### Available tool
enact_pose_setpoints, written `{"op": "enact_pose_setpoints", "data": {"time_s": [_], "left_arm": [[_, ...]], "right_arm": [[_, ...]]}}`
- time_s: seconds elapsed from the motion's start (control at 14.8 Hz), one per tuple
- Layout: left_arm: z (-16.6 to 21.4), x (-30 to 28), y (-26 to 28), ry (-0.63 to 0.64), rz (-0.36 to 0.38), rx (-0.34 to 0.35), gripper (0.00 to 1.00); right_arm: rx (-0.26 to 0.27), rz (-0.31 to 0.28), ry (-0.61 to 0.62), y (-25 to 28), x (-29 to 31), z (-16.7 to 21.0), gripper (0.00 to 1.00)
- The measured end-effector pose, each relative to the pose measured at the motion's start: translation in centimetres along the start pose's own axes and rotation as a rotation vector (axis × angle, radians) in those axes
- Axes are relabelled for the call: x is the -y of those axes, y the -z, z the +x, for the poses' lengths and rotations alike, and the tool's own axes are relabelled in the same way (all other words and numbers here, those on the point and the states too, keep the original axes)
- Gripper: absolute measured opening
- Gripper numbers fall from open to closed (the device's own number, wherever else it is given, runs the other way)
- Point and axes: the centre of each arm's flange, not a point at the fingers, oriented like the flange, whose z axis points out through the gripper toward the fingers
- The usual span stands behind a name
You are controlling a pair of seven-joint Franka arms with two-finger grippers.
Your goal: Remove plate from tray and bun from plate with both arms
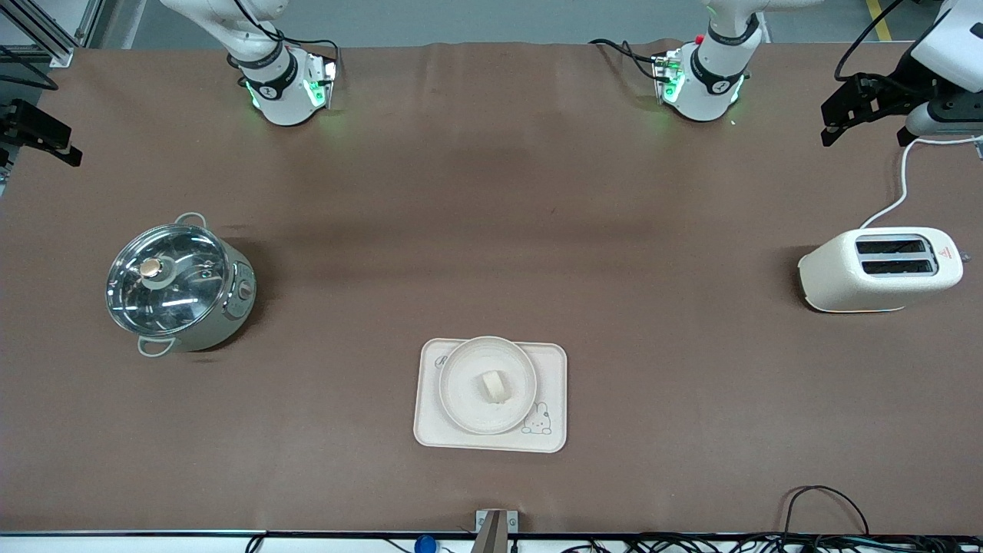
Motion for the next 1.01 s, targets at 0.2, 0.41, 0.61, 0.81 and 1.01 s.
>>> {"op": "enact_pose_setpoints", "data": {"time_s": [0.2,0.41,0.61,0.81,1.01], "left_arm": [[0.2,0.0,-0.1,0.000,0.000,0.002,1.00],[0.7,0.0,0.3,0.000,-0.003,-0.009,1.00],[1.2,0.0,0.2,-0.001,-0.005,-0.007,1.00],[1.4,0.0,0.2,-0.001,-0.005,-0.006,1.00],[1.4,0.0,0.1,-0.001,-0.005,-0.006,1.00]], "right_arm": [[-0.001,0.000,0.001,0.0,0.0,0.0,1.00],[-0.002,-0.001,0.007,0.1,0.3,0.0,1.00],[-0.002,-0.001,0.009,0.1,0.5,0.0,1.00],[0.000,-0.001,0.009,0.1,0.5,0.0,1.00],[0.002,0.000,0.024,0.0,1.3,0.0,1.00]]}}
